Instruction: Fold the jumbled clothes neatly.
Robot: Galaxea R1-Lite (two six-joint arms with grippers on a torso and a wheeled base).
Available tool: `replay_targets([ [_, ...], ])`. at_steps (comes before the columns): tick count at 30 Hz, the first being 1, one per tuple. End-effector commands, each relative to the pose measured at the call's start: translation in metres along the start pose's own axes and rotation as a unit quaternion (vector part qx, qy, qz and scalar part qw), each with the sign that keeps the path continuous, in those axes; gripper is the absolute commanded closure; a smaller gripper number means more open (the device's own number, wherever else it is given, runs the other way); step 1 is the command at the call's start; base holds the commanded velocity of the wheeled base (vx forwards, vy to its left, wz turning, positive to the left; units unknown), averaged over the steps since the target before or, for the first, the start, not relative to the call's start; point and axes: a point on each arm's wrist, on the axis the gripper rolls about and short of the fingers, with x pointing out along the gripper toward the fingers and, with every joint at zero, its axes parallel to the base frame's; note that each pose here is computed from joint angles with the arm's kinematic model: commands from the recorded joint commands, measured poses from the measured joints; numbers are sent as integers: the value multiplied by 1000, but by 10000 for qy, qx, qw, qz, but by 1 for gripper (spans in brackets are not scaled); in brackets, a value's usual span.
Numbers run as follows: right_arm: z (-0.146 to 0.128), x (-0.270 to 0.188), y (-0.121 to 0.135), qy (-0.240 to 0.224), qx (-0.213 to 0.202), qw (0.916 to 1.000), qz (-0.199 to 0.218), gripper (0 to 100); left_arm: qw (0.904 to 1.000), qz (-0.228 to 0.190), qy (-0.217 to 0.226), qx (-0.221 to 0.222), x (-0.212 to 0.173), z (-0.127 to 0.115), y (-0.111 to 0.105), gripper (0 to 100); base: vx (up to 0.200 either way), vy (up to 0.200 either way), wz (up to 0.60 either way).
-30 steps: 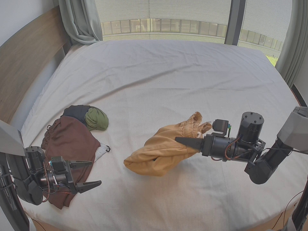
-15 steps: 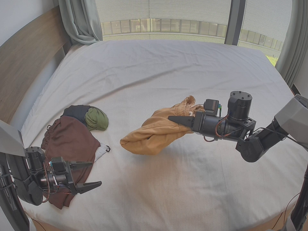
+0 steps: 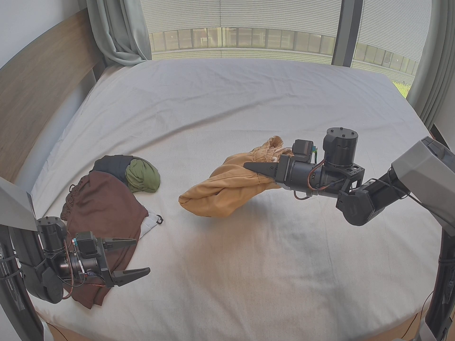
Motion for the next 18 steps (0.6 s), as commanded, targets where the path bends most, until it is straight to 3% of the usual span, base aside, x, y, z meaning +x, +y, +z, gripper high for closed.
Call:
replay_targets([
  [1, -2, 1, -6, 16, 35, 10000, -42, 100, 10000, -12, 11, -19, 1, -1, 0, 0, 0, 0, 0],
  [9, -3, 2, -11, 15, 48, 10000, -80, 100, 10000, -30, 24, -44, 1, -2, -1, 0, 0, 0, 0],
  [18, 14, 12, -13, -76, -24, 10000, -29, 100, 10000, -23, 26, -52, 1, -2, -1, 0, 0, 0, 0],
])
